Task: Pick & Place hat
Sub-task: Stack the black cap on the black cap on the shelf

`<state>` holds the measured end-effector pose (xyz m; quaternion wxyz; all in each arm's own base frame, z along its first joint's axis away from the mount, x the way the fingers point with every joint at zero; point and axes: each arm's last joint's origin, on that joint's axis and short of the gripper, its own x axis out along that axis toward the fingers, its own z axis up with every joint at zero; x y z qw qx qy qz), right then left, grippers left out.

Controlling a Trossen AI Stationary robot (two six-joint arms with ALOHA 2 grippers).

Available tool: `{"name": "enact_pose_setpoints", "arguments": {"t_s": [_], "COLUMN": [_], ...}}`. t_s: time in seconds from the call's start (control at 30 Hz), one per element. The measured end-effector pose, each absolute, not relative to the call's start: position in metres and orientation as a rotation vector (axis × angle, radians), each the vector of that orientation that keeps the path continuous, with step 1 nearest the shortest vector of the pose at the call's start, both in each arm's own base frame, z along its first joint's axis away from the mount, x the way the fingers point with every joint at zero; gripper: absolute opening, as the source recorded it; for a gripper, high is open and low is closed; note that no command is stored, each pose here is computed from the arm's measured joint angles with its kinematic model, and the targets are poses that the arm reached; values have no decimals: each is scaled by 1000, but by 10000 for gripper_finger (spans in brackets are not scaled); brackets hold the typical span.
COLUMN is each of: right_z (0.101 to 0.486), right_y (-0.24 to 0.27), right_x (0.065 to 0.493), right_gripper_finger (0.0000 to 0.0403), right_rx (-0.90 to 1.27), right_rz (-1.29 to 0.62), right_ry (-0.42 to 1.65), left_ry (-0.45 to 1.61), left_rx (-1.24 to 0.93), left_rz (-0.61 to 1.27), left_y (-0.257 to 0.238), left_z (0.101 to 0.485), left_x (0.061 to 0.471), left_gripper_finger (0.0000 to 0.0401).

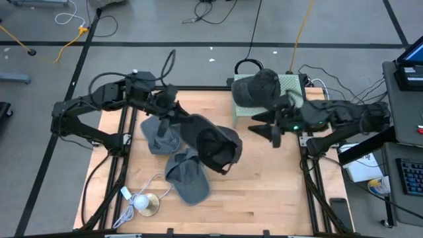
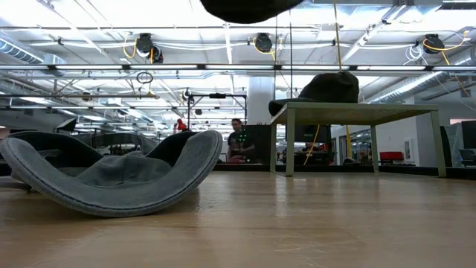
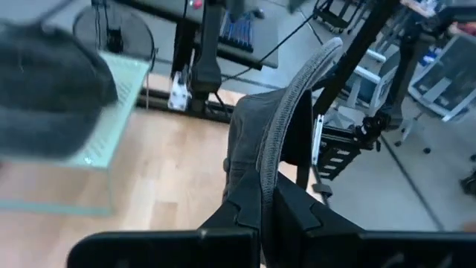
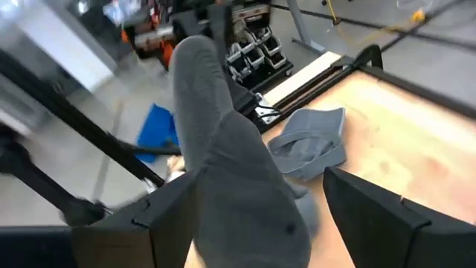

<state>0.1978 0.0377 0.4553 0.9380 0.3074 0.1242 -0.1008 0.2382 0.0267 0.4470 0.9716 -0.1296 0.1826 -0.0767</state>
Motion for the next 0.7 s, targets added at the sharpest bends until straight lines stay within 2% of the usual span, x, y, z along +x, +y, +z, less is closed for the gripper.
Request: {"name": "enact_pose_setpoints", "arguments": {"t_s": [0.37,0.7], "right_z": [454,455], "right_y": [26,15], "right_x": [167,169], "right_gripper_finger": [255,259], "right_rx": [1115,1244], "right_rz": [-340,-394], "right_ry": [251,207], "left_ry": [208,39], "left_rx": [134,627], "left_rz": [-180,-215], "left_y": [20,10], "left_z": [473,492], "left_x": [192,143], "left_gripper_finger": [9,9]}}
